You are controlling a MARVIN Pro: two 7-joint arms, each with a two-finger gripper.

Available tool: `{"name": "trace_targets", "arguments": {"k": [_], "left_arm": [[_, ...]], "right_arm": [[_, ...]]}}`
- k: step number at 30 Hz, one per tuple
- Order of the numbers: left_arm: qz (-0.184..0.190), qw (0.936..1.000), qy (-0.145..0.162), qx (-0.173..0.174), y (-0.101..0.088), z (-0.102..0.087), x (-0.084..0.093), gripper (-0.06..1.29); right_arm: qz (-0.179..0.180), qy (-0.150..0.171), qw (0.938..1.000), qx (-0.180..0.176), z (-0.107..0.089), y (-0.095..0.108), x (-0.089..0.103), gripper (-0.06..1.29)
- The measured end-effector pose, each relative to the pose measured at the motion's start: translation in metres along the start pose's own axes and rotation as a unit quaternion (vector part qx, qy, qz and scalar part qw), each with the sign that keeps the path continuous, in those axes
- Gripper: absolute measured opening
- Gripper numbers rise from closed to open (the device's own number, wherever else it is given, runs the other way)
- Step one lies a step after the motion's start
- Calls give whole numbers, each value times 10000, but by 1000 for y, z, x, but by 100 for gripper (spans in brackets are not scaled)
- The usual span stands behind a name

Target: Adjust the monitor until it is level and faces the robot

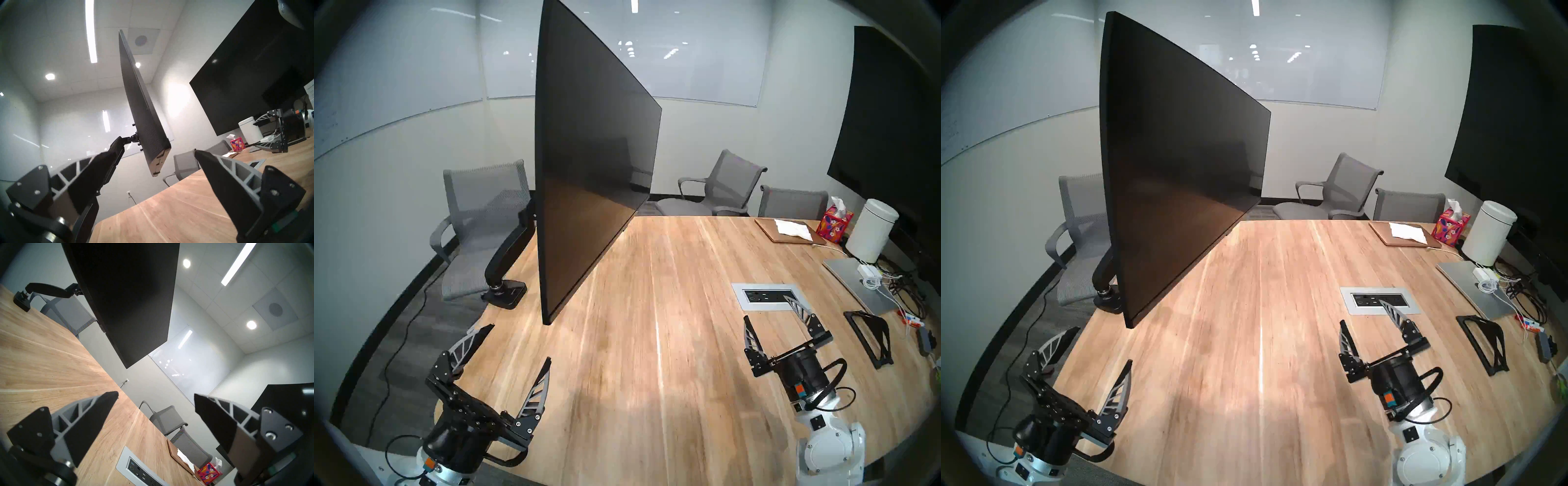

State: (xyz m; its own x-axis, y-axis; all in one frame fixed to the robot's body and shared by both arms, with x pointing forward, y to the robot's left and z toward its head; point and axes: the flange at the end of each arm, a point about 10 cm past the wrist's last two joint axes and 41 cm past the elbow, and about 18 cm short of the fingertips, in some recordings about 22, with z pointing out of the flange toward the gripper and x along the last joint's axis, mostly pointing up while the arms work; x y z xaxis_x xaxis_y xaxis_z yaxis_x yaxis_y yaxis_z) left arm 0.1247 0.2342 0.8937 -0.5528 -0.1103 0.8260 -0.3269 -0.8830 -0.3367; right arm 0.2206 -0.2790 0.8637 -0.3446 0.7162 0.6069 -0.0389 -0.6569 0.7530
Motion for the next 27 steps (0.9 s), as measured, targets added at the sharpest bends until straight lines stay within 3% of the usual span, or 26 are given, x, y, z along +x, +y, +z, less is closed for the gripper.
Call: {"name": "trace_targets", "arguments": {"k": [15,27], "left_arm": [[-260,9990,206,310,-13,13,6,127],[-355,9985,181,376,-16,12,7,127]], "right_arm": [[0,1,10000,0,0,0,0,123],[0,1,10000,0,0,0,0,123]]}}
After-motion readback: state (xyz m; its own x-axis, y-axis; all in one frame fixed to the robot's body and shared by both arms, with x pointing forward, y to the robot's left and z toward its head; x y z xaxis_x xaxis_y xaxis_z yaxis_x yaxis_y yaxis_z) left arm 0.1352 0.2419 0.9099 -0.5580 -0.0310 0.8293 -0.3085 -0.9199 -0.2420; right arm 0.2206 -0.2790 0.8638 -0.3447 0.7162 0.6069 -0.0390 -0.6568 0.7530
